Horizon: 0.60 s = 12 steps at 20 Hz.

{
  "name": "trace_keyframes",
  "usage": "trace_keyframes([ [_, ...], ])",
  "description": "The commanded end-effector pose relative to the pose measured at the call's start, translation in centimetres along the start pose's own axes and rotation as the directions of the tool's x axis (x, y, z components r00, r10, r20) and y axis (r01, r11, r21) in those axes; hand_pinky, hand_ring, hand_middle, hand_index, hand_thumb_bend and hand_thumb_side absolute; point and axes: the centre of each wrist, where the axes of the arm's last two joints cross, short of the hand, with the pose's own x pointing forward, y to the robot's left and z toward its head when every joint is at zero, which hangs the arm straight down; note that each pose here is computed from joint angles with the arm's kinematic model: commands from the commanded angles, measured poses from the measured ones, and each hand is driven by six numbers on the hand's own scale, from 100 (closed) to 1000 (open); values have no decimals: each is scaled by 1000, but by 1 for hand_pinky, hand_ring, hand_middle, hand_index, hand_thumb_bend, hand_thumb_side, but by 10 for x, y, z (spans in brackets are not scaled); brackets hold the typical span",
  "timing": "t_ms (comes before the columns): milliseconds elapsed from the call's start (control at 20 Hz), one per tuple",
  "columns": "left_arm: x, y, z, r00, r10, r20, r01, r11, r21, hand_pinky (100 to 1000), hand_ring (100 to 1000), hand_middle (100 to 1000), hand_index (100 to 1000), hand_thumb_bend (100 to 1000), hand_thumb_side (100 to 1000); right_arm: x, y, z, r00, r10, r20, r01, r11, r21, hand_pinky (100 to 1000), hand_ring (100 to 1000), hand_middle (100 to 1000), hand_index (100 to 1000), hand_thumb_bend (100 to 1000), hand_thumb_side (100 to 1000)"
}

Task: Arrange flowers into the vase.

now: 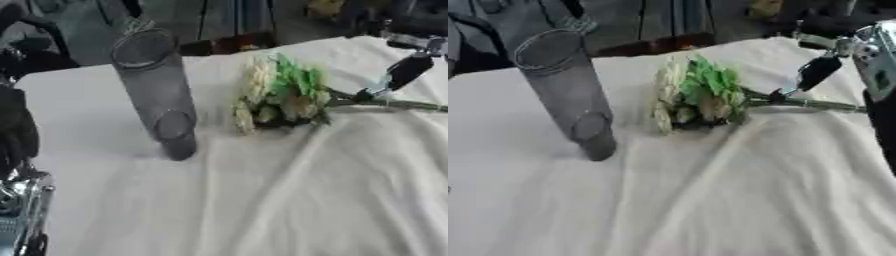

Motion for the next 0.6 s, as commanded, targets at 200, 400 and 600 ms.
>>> trace_keyframes([
  [200, 4, 2, -6, 1000, -6, 25, 7, 1000, -10, 670, 838, 934, 1000, 100, 1000, -10, -5, 13, 997, 76, 22, -76, 997, -8, 861, 920, 862, 959, 790, 577],
  [400, 4, 2, -6, 1000, -4, 26, 4, 1000, -9, 670, 838, 934, 1000, 100, 1000, -10, 4, 12, 997, 71, 20, -70, 996, -49, 832, 888, 830, 930, 761, 566],
  [600, 4, 1, -6, 1000, 0, 26, 0, 1000, -9, 669, 838, 934, 1000, 100, 1000, -7, 17, 6, 998, 55, 21, -53, 995, -79, 788, 852, 784, 896, 733, 569],
])
